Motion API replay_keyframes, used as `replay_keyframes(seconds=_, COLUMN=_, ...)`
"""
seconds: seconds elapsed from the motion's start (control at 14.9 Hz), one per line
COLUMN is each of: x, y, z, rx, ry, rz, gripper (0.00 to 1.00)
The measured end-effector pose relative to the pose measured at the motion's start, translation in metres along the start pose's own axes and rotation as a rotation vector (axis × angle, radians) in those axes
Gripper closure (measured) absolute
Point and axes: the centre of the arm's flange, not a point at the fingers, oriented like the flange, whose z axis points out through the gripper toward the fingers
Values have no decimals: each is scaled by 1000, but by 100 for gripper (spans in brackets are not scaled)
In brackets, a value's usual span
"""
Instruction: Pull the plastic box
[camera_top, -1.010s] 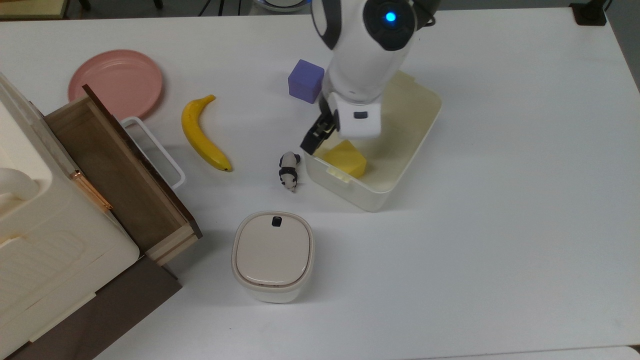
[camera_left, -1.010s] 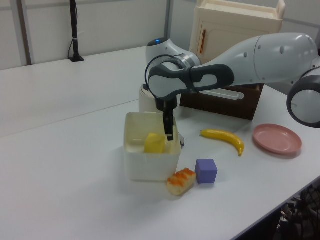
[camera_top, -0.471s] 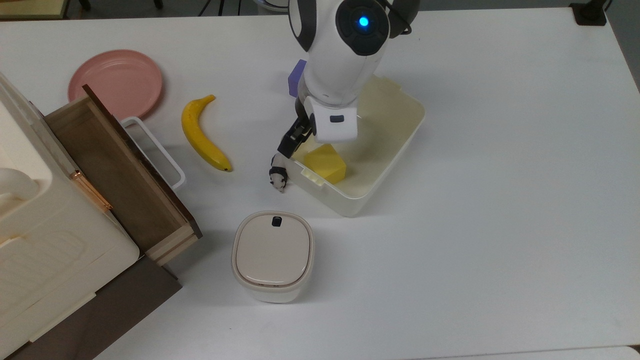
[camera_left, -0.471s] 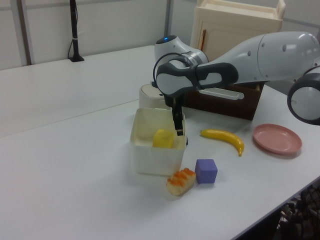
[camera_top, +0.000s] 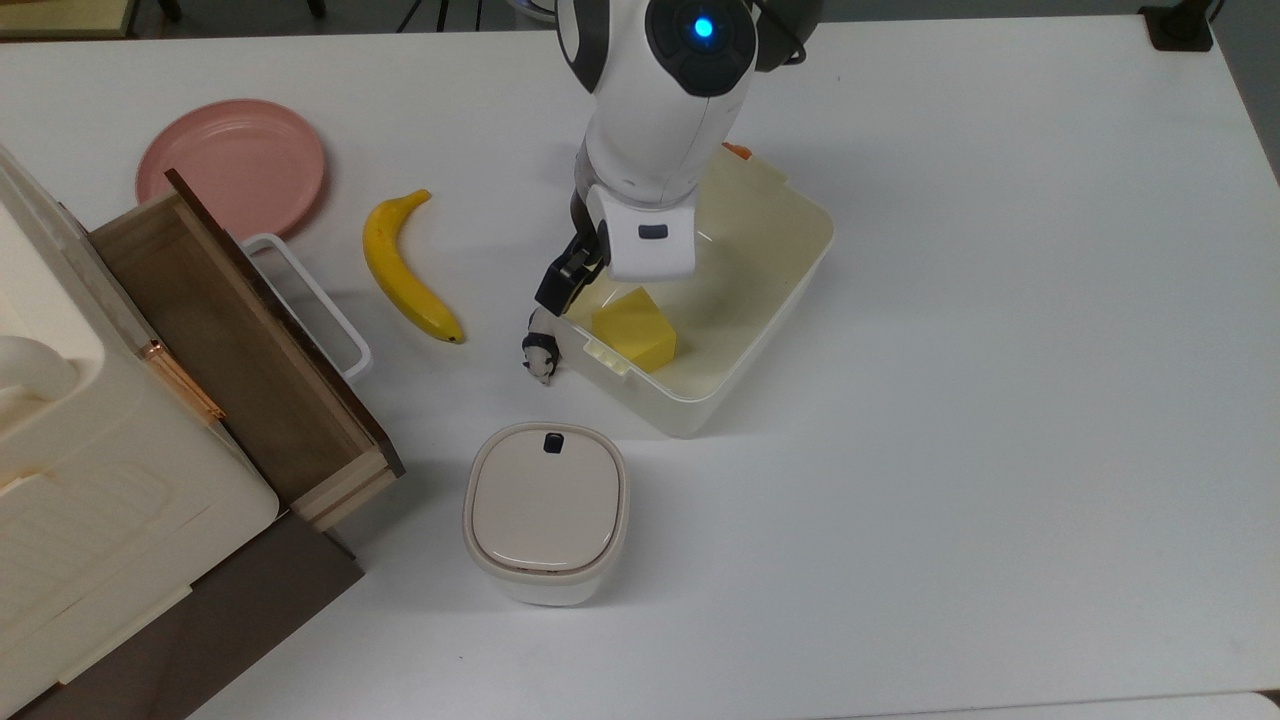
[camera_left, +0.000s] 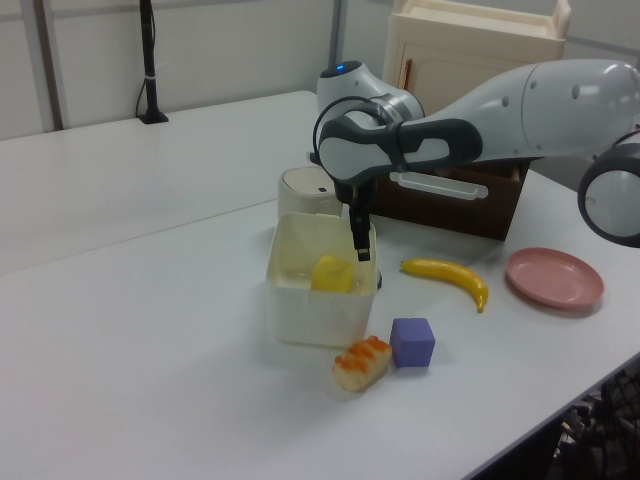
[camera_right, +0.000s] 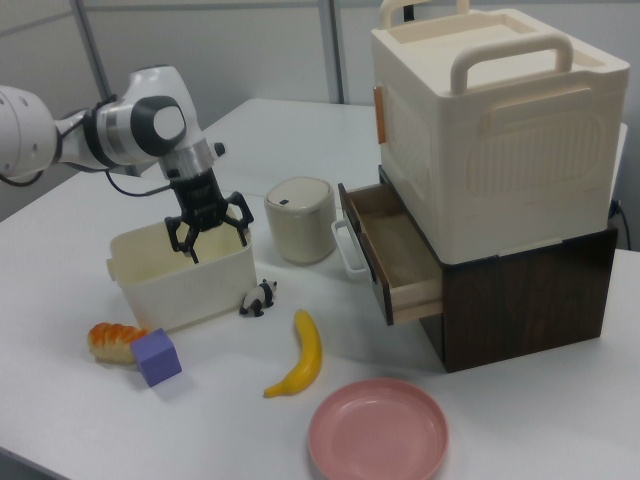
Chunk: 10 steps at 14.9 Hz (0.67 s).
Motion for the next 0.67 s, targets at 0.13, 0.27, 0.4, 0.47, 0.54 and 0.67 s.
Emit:
replay_keyframes(seconds=0.13, x=-5, y=-7, z=-23, rx=7, ry=11, rz=6, gripper=0)
replay_keyframes(seconds=0.27, x=-20, y=-20, z=-62, rx=65, ry=66, rz=100, gripper=0)
replay_keyframes(seconds=0.4, x=-48, y=-31, z=-107, rx=106, ry=94, rz=308, gripper=0)
replay_keyframes(seconds=0.47, x=-61, y=-35, z=-123, rx=117, ry=90, rz=405, gripper=0)
replay_keyframes(seconds=0.54, x=-75, y=-38, z=-137, rx=126, ry=85, rz=510, gripper=0)
replay_keyframes(seconds=0.67, x=-103, y=-38, z=-160, rx=133, ry=93, rz=702, gripper=0)
